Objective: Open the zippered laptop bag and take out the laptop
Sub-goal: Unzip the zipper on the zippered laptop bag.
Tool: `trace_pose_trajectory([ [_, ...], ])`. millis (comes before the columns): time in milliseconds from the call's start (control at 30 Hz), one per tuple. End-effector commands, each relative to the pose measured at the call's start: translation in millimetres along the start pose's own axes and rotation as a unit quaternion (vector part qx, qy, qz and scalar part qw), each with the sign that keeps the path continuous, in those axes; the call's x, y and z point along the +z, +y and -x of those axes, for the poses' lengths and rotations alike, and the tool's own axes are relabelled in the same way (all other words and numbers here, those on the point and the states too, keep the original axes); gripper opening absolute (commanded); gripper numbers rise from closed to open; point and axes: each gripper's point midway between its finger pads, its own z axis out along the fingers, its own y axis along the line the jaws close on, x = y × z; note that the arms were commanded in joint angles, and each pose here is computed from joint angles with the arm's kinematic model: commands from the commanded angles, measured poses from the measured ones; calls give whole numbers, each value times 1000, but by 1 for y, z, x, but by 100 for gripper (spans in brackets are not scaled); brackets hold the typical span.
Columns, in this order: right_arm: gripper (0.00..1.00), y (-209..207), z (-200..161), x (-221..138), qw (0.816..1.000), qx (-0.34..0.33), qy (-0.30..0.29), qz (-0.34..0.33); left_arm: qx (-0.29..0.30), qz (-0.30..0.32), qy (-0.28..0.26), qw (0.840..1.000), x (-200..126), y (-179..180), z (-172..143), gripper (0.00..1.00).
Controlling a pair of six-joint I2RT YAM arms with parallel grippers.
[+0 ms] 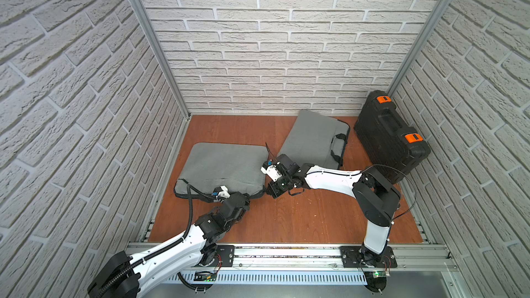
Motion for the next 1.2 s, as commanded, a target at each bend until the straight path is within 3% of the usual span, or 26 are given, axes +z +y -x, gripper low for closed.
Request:
trace_pose_trajectory([
  [0,6,-61,18,-13,994,43,-30,-99,29,76,-55,995,-2,46,24,0],
  [300,7,-39,10,-8,998,38,-27,-52,47,57,-50,996,-5,26,35,50],
  [600,32,-26,9,-25,998,29,-40,-50,31,80,-46,995,-20,38,40,69],
  [767,40,-20,9,-39,997,12,-55,-58,26,79,-59,995,-36,39,52,76],
  [967,49,0,12,-44,995,-49,-67,-62,13,72,-81,994,-56,41,67,80],
  [1167,57,42,10,-31,982,-171,-53,-65,20,81,-109,991,-75,42,83,86],
])
